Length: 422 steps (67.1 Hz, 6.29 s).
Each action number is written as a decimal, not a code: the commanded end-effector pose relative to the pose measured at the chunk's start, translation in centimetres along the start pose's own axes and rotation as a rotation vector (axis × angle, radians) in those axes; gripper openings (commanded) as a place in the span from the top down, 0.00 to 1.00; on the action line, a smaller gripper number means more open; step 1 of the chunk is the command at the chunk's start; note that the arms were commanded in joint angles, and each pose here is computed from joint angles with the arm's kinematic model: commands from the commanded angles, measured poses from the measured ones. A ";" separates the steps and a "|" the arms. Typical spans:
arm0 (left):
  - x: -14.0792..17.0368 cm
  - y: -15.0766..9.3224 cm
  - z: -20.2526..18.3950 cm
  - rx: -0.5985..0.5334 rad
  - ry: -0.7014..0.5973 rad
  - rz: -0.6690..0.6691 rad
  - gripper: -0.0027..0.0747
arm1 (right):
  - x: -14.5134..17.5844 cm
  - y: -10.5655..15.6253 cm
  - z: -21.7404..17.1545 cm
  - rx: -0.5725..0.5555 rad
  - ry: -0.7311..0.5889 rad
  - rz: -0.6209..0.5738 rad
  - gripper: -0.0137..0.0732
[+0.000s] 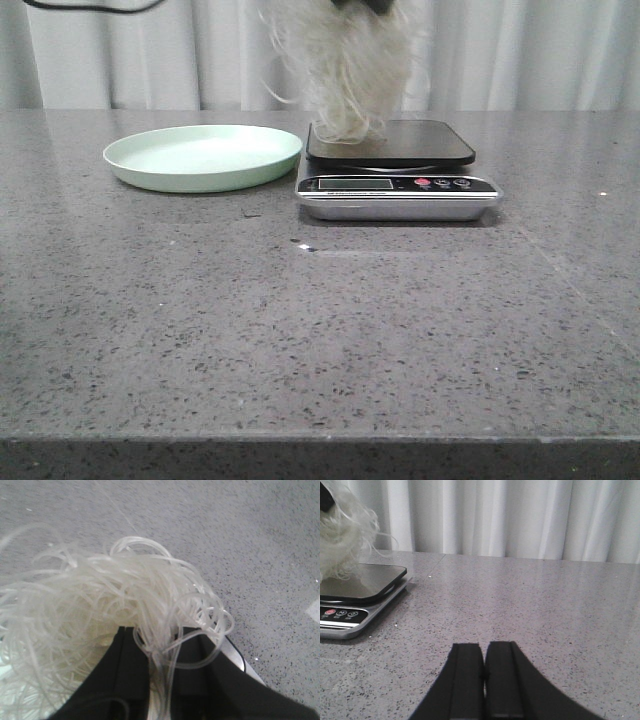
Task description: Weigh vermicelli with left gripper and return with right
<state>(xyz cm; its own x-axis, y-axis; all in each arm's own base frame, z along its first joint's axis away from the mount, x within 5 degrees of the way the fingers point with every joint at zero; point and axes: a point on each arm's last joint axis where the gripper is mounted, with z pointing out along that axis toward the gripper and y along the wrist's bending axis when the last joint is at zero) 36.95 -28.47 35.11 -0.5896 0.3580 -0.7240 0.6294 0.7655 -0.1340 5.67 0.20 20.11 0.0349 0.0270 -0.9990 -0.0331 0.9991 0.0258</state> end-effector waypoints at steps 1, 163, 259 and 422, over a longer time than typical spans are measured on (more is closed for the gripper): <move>-2.1 -1.1 -2.3 0.026 -0.150 0.004 0.74 | -1.2 -0.1 -0.2 0.010 -0.112 -0.012 0.65; -3.8 2.4 -21.8 -0.231 -0.264 0.021 0.55 | -1.2 -0.1 -0.2 0.010 -0.113 -0.012 0.65; 32.4 -0.3 -29.3 -0.273 -0.801 0.024 0.79 | -1.2 -0.1 -0.2 0.010 -0.112 -0.012 0.65; 32.4 -0.3 -28.9 -0.248 -0.838 -0.001 0.79 | -15.0 13.5 31.9 -0.382 0.799 -0.091 0.14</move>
<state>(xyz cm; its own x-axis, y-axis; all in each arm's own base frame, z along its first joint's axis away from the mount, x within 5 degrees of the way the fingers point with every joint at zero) 3.09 -1.69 29.76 -0.0375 -0.0170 -0.9992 0.4408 0.8971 -0.0318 35.96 14.19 35.11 -0.6931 -0.2297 -0.6833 -0.3946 0.9141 0.0930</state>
